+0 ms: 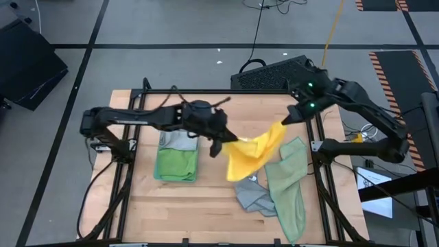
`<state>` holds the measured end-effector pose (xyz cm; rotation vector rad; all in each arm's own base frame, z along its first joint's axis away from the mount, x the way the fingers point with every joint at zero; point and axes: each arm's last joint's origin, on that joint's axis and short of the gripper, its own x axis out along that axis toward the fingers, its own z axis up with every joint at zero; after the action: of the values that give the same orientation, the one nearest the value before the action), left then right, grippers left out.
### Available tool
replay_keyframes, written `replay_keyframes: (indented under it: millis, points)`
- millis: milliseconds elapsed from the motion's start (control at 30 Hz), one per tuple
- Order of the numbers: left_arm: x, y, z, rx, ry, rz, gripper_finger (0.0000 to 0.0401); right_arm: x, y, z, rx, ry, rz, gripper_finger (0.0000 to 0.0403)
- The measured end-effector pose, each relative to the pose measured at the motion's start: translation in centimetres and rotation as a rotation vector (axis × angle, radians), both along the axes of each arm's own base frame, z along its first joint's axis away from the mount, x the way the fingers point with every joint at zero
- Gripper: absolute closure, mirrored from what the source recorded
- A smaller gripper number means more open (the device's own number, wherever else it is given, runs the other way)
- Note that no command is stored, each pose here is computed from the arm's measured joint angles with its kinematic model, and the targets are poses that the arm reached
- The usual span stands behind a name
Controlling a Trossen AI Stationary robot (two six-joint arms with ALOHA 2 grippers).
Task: Fold microfiber towels
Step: Fold the yellow microfiber cloth
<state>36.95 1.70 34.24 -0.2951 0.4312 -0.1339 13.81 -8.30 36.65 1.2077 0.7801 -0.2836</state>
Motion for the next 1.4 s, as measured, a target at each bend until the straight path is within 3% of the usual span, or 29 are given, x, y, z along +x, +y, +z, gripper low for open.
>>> replay_keyframes:
  millis: [100, 233, 367, 500, 633, 800, 1000, 1200, 1400]
  points:
    - [-1.2, 0.9, -1.2, -0.004, 0.045, 0.178, 0.0397, -0.9, 1.0, 0.6, -0.01, -0.023, -0.013, 0.0402]
    - [-2.3, 2.7, -7.3, -0.198, 0.188, 0.477, 0.0392, -1.7, 1.8, 1.0, -0.043, -0.027, -0.039, 0.0402]
    - [-3.2, 2.9, -10.7, -0.432, 0.049, 0.598, 0.0397, -2.3, 2.5, 1.2, -0.108, -0.016, -0.025, 0.0402]
    - [-4.4, 2.6, -13.7, -0.505, 0.003, 0.641, 0.039, -2.6, 3.1, 1.2, -0.199, -0.003, 0.017, 0.0403]
    - [-5.1, 2.2, -14.8, -0.467, 0.033, 0.627, 0.0391, -2.6, 3.2, 1.2, -0.287, 0.021, 0.017, 0.0403]
    - [-4.9, 1.4, -14.6, -0.305, 0.021, 0.525, 0.0372, -2.1, 2.8, 1.2, -0.328, 0.024, 0.028, 0.0403]
    - [-4.8, 0.8, -14.6, -0.165, 0.017, 0.441, 0.0293, -1.0, 2.2, 0.7, -0.359, 0.062, 0.053, 0.0403]
    - [-4.6, 0.8, -14.2, -0.109, 0.008, 0.409, 0.0212, -0.1, 1.7, 0.2, -0.347, 0.093, 0.076, 0.0403]
    - [-0.9, 0.4, -14.9, -0.032, 0.018, 0.367, 0.0163, 0.4, 1.4, -0.1, -0.349, 0.107, 0.096, 0.0403]
